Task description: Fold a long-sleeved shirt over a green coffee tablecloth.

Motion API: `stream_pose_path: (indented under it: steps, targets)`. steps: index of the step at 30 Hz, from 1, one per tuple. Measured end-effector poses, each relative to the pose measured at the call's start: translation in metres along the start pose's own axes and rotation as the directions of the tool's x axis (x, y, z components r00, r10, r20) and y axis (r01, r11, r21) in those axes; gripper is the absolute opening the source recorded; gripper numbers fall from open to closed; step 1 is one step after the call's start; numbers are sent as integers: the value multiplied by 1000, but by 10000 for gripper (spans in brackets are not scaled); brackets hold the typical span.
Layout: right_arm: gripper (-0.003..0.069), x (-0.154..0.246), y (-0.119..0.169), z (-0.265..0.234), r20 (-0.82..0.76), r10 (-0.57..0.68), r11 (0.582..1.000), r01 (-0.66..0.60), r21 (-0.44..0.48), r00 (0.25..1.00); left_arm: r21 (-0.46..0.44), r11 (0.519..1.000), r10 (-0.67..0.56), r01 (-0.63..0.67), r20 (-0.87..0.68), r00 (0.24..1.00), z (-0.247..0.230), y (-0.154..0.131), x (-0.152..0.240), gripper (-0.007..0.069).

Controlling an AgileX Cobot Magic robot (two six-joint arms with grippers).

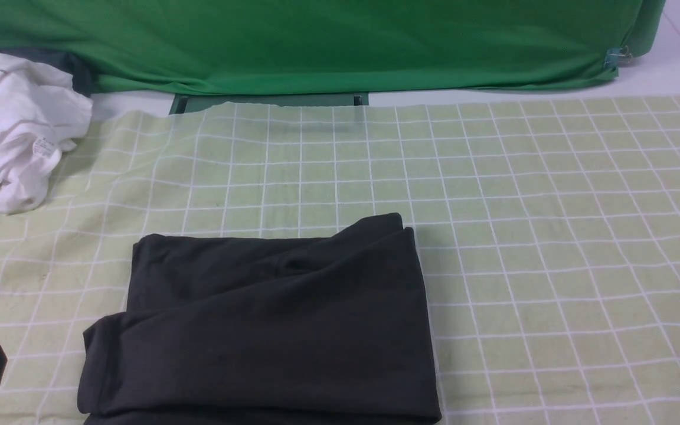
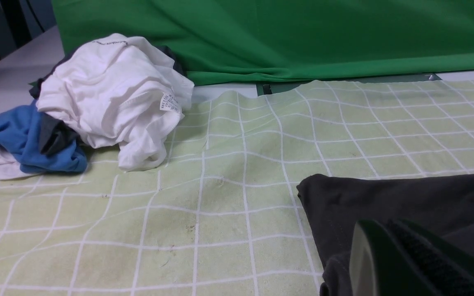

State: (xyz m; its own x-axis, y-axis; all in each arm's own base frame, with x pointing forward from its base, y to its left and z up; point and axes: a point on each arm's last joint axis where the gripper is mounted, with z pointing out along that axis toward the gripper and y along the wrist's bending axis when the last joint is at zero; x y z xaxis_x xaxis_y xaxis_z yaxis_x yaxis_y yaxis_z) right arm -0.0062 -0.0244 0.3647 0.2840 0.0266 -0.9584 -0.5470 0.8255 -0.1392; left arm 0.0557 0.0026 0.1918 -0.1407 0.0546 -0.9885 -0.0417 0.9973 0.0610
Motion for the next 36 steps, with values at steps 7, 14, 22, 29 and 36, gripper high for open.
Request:
stream_pose_path:
  steps: [7,14,22,29,36]
  targets:
    - [237,0,0,0,0,0,1000,0,0,1000,0,1000,0,0,0,1000,0,0,0,14]
    - [237,-1,2,1,18,33,999,-32,-17,999,0,1000,0,0,0,1000,0,0,0,14]
    - [237,8,13,18,-11,4,995,-5,-104,1000,0,1000,0,0,-3,1000,0,0,0,14]
    - [238,22,18,25,-21,1,993,-4,-119,1000,0,1000,-1,1,-3,1000,0,0,0,14]
    - [238,55,23,33,-124,-29,999,26,-28,992,0,1000,-1,1,-3,1000,0,0,0,14]
